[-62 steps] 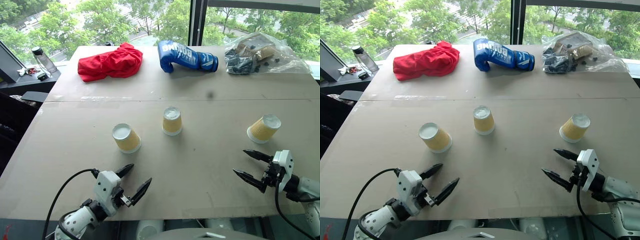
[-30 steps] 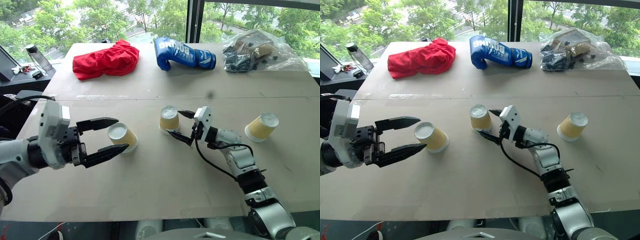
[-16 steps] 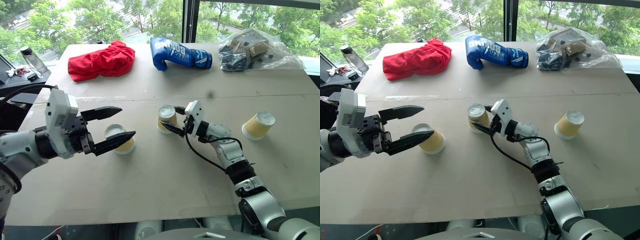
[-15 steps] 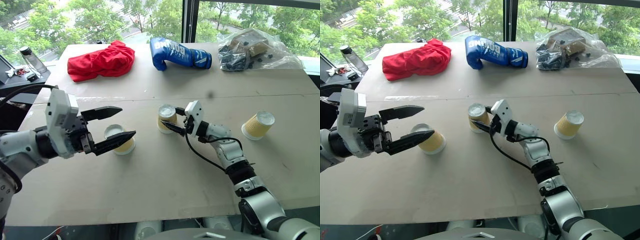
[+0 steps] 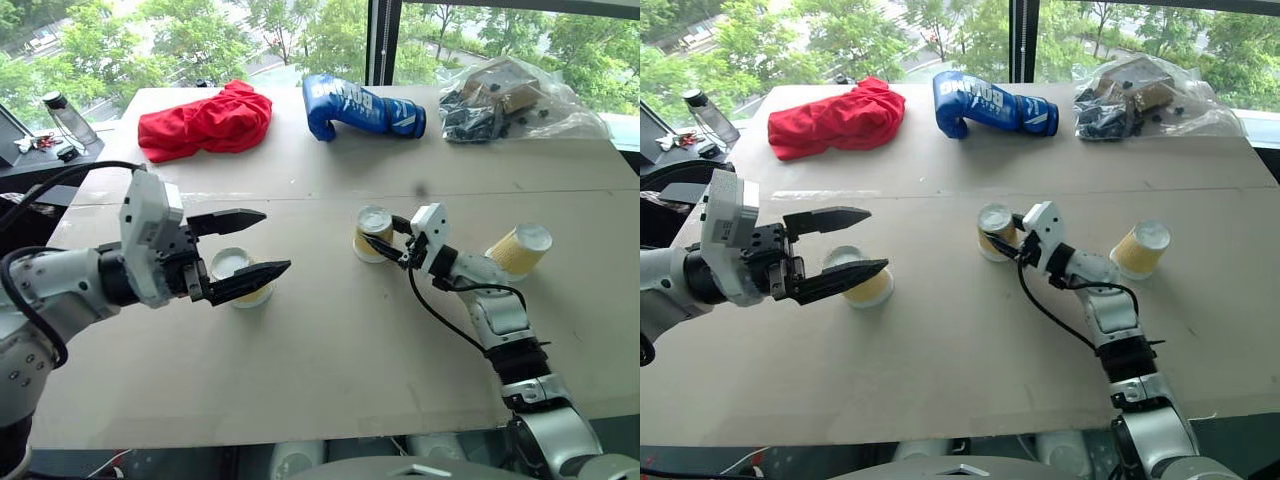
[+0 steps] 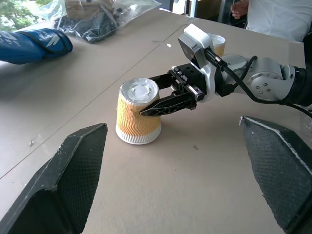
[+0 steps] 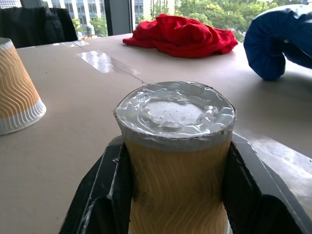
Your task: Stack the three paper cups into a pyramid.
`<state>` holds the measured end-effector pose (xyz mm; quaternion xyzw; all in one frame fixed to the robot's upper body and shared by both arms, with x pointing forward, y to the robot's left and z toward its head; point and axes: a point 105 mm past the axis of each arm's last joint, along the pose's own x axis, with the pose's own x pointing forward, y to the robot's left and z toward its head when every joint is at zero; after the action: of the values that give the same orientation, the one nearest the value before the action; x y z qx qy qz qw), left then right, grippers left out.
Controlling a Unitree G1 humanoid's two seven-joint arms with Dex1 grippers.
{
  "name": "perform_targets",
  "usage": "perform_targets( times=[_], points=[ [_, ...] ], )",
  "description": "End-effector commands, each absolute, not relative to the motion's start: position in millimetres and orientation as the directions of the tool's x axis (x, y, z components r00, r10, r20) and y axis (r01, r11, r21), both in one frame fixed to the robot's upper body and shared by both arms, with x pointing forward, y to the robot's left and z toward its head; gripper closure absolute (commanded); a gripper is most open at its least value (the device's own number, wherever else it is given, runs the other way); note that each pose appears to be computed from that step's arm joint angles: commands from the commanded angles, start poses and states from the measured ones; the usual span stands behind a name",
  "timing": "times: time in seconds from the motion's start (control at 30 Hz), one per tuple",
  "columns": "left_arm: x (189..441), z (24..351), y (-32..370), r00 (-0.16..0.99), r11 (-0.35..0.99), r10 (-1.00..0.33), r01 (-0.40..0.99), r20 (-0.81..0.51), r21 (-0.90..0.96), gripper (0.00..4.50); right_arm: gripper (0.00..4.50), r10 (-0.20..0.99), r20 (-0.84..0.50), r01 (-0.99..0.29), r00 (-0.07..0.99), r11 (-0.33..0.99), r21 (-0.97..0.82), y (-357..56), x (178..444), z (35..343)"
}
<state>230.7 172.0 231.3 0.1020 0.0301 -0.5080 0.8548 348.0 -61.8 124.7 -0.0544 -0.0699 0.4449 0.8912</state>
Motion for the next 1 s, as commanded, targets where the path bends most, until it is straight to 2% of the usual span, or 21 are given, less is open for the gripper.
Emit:
perform_targets(
  times=[0.03,0.07,0.1,0.2,0.33,0.4,0.43,0.57,0.8,1.0],
  points=[
    [230,236,169,0.461,0.438,-0.875,0.884,-0.147,0.161,0.00,0.56,0.796,0.114,-0.775,0.594,0.605,-0.181,-66,346,138],
    [231,236,168,0.451,0.429,-0.880,0.889,-0.146,0.161,0.00,0.11,0.790,0.121,-0.768,0.601,0.613,-0.186,-69,346,141],
    [231,237,167,0.441,0.419,-0.886,0.894,-0.145,0.160,0.00,0.05,0.782,0.131,-0.759,0.610,0.623,-0.190,-72,346,145],
    [231,238,165,0.418,0.396,-0.897,0.905,-0.146,0.159,0.00,0.05,0.773,0.143,-0.746,0.619,0.635,-0.201,-77,342,152],
    [233,246,154,0.343,0.321,-0.931,0.933,-0.126,0.164,0.00,0.05,0.766,0.192,-0.703,0.614,0.641,-0.308,-93,312,171],
    [234,249,150,0.320,0.302,-0.942,0.940,-0.101,0.160,0.00,0.05,0.744,0.223,-0.666,0.629,0.665,-0.338,-99,305,179],
    [235,249,148,0.303,0.284,-0.947,0.945,-0.106,0.160,0.00,0.05,0.723,0.239,-0.643,0.648,0.687,-0.338,-104,302,182],
    [239,245,139,0.239,0.215,-0.960,0.962,-0.144,0.166,0.00,0.05,0.558,0.311,-0.422,0.769,0.809,-0.409,-153,294,198],
    [239,244,135,0.191,0.157,-0.963,0.972,-0.192,0.176,0.00,0.05,0.327,0.278,-0.223,0.903,0.911,-0.346,-221,275,183],
    [241,244,136,0.175,0.136,-0.964,0.972,-0.201,0.192,0.00,0.05,0.208,0.240,-0.146,0.948,0.956,-0.256,-248,272,162]
  ],
)
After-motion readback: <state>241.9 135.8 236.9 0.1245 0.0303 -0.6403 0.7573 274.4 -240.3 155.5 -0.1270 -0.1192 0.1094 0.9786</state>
